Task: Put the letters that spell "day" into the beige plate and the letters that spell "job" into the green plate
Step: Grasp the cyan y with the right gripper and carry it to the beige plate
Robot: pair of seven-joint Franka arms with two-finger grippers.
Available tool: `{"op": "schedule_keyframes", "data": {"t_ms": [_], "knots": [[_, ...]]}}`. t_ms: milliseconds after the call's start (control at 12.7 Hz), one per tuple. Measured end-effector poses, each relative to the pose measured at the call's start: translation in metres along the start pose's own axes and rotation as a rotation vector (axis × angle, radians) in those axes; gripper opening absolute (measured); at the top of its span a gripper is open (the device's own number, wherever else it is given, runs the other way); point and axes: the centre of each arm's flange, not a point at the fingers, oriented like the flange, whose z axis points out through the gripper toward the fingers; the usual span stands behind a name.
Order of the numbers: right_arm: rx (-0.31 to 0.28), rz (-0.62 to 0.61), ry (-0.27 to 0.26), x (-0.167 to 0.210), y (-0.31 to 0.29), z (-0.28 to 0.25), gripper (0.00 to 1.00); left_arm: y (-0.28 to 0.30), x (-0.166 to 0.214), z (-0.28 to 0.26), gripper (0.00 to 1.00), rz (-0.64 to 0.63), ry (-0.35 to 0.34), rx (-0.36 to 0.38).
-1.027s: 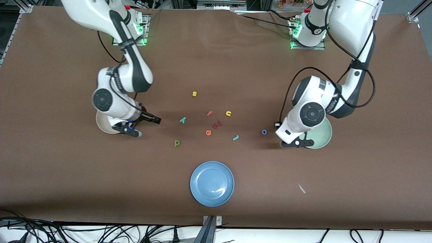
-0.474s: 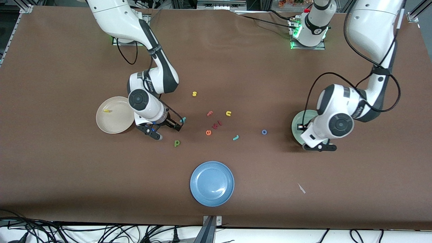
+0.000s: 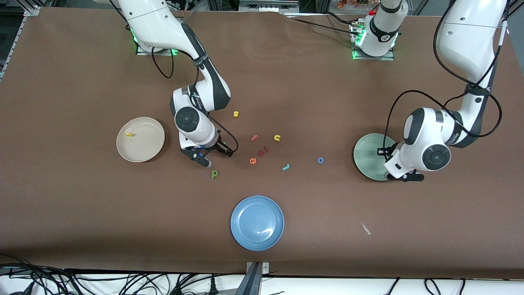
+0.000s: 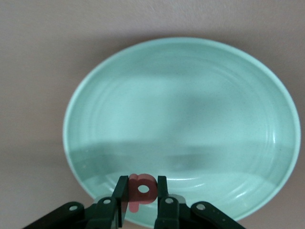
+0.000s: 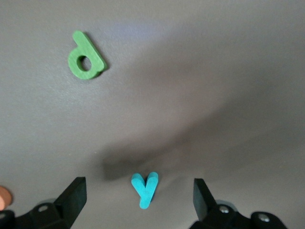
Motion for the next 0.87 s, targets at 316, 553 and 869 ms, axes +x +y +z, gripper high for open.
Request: {"op": "schedule_keyframes", "data": {"t_ms": [316,553,869], "knots": [[-0.014,-0.001,-0.004,-0.007,-0.001,0.009,0.76,0.003,0.000,0.025,0.25,0.005,0.012,-0.007],[-0.013,-0.001,-0.004,-0.006,-0.001,0.009,0.55,0.003,-0.001,0.027,0.36,0.006,0.013,-0.007],[-0.009,0.000,-0.001,-0.005,-0.002,0.006,0.25,0.017,-0.004,0.002,0.79,0.027,0.030,-0.010]]}}
